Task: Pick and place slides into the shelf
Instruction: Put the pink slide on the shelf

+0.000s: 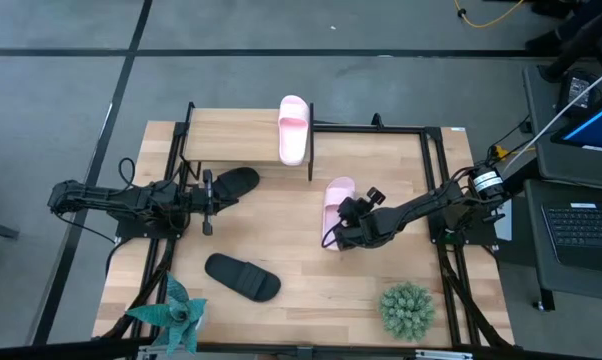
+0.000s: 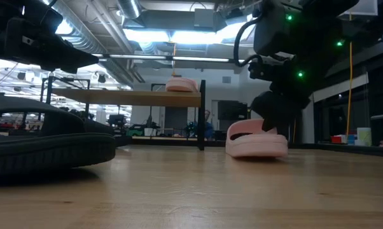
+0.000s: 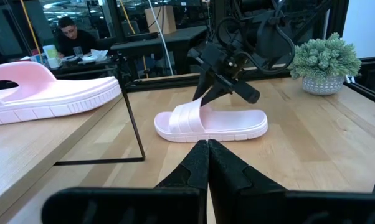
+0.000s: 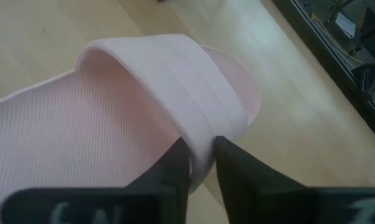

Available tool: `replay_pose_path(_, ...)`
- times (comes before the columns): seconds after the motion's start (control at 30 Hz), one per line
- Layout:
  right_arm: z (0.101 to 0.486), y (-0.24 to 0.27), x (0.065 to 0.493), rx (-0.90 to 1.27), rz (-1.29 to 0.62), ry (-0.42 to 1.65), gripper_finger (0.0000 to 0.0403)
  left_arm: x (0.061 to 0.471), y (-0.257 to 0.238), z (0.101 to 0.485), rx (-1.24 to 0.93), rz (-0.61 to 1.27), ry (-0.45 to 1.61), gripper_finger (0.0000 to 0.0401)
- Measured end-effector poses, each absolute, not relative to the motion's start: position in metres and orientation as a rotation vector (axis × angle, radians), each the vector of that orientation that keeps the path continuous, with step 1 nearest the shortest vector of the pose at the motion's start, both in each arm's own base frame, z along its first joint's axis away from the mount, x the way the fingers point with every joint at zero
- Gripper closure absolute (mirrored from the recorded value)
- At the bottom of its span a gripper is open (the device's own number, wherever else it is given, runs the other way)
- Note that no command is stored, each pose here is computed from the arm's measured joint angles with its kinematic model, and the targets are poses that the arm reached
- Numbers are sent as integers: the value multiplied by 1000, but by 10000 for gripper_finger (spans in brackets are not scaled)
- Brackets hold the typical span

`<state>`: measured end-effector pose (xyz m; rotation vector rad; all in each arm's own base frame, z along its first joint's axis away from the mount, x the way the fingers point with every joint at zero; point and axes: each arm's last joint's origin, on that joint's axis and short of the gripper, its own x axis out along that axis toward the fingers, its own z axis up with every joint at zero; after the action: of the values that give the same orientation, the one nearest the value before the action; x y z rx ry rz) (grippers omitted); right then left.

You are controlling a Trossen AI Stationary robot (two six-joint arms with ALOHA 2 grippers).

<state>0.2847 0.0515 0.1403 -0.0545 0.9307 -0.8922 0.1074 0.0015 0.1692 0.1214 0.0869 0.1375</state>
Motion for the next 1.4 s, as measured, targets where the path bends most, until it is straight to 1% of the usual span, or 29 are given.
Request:
replay_pose_path(0.17, 141, 52, 287, -44, -891, 910, 386, 107, 2, 169, 121, 138, 87, 401)
replay_pose_path(0.37, 142, 53, 291, -15, -874, 876, 385, 107, 1, 169, 120, 137, 87, 401)
replay_pose_path(0.6, 147, 57, 306, 5, -789, 776, 387, 107, 1, 169, 86, 139, 83, 401)
replay_pose_path(0.8, 149, 59, 311, 3, -763, 739, 387, 108, 1, 178, 28, 123, -9, 401)
replay_pose_path(1.0, 151, 57, 313, -17, -794, 704, 387, 108, 0, 179, 22, 108, -20, 401)
replay_pose_path(1.2, 151, 51, 314, -13, -818, 700, 387, 111, 3, 176, -41, 217, 7, 401)
replay_pose_path(1.3, 151, 48, 314, -24, -823, 706, 387, 115, 3, 173, -38, 221, 37, 401)
replay_pose_path(1.4, 151, 44, 315, -31, -829, 711, 387, 119, 3, 175, -48, 206, 18, 401)
